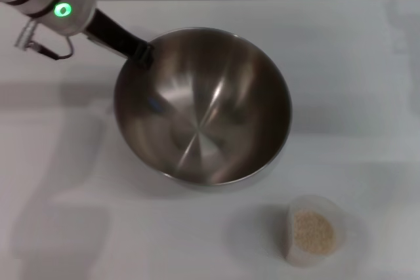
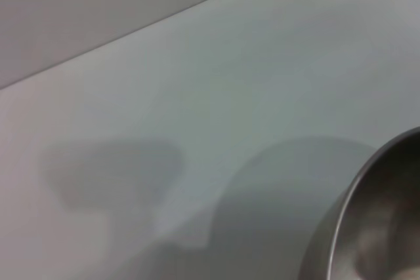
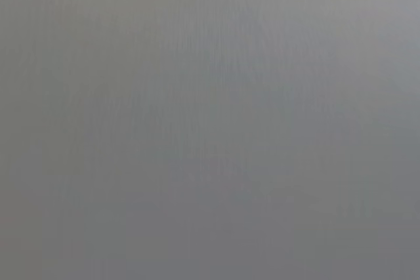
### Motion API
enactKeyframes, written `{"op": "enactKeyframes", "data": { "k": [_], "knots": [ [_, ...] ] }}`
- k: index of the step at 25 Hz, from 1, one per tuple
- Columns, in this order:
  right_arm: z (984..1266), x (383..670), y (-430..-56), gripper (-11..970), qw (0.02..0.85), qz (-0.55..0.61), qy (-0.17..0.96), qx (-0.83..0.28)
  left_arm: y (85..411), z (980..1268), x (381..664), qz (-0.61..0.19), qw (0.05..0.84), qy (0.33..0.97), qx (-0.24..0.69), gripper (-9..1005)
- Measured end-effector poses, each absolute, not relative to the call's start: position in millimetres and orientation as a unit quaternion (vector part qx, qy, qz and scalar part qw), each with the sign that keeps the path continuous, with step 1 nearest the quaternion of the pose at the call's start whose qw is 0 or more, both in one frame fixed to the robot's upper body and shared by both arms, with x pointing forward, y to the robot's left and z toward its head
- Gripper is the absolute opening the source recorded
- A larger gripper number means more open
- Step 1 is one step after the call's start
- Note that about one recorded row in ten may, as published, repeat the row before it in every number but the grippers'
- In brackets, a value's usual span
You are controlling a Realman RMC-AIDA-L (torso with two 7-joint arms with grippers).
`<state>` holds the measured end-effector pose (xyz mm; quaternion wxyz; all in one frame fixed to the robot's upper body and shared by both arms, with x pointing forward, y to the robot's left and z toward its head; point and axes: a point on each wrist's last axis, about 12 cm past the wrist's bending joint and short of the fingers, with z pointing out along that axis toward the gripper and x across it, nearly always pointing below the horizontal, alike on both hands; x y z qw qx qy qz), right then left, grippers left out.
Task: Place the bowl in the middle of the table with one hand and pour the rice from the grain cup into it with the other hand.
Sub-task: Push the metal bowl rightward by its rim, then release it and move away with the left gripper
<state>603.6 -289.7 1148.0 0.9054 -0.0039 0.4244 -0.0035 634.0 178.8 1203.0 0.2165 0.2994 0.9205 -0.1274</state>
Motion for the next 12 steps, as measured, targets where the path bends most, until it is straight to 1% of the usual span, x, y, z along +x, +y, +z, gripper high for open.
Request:
{"op": "enactKeyframes", "data": {
  "k": [2,4,12],
  "knots": [
    [1147.7,603.3,-289.5,702,0.905,-0.003,0.425,-0.004,178.8,1203.0,634.0,-0.127,0.216,0.92,0.299,52],
    [1147.1,602.7,-289.2,702,0.905,-0.003,0.425,-0.003,167.9,1194.1,645.1,-0.12,0.22,0.92,0.3,56],
    [1145.2,600.1,-289.1,701,0.905,-0.003,0.425,-0.001,171.2,1180.3,650.9,-0.117,0.22,0.926,0.285,75]
  ]
}}
